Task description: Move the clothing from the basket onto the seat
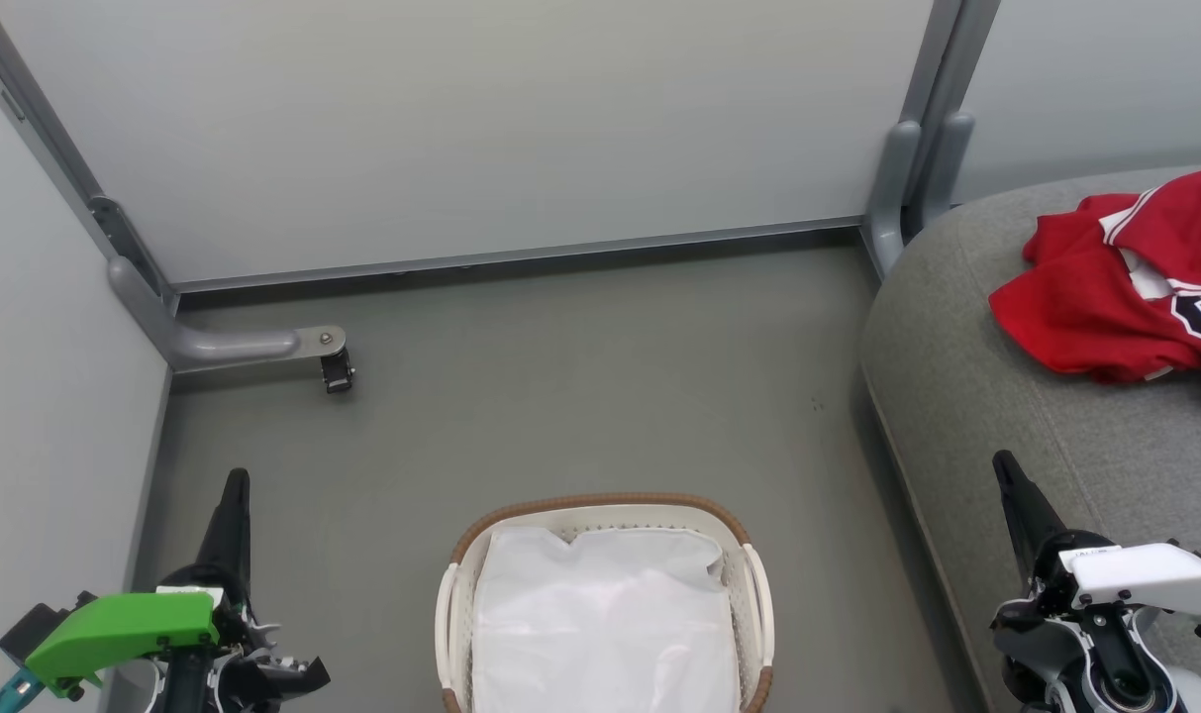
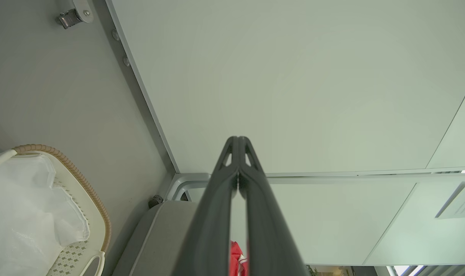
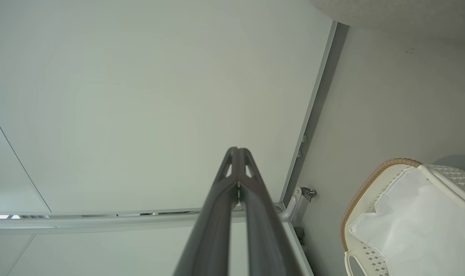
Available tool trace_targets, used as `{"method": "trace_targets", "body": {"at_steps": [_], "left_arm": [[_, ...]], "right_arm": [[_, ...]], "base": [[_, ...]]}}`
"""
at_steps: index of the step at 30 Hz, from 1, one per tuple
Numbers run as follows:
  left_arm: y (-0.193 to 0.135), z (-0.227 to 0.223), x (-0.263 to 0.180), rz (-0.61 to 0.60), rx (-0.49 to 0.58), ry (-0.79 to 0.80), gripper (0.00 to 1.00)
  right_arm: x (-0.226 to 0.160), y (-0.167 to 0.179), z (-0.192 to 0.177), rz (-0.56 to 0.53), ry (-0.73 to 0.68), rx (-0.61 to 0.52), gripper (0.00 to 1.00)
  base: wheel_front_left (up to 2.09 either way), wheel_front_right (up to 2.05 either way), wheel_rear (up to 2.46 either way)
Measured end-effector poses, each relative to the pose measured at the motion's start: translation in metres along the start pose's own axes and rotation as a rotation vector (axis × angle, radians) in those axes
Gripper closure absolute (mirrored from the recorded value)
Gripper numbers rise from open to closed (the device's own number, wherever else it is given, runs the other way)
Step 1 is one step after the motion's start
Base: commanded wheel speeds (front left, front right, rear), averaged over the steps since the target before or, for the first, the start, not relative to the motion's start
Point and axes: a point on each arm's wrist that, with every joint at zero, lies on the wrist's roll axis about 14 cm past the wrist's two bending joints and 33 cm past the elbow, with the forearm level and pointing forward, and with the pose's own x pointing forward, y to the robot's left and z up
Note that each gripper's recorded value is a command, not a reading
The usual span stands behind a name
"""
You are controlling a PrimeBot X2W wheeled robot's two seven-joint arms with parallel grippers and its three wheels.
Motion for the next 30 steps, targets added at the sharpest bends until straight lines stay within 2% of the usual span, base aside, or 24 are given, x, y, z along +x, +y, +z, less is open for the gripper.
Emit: {"method": "trace_targets", "body": {"at_steps": [9,30], "left_arm": [[-0.0059,0.0008,0.0031,-0.023,-0.053,0.002,1.0],[-0.0066,0.0008,0.0033,-0.025,-0.053,0.002,1.0]], "right_arm": [[0.0003,0.0033,0.0021,0.014,-0.001,0.06,1.0],[0.0005,0.0037,0.0023,0.015,-0.001,0.06,1.0]], "base": [[0.0,0.0,0.0],[0.0,0.0,0.0]]}}
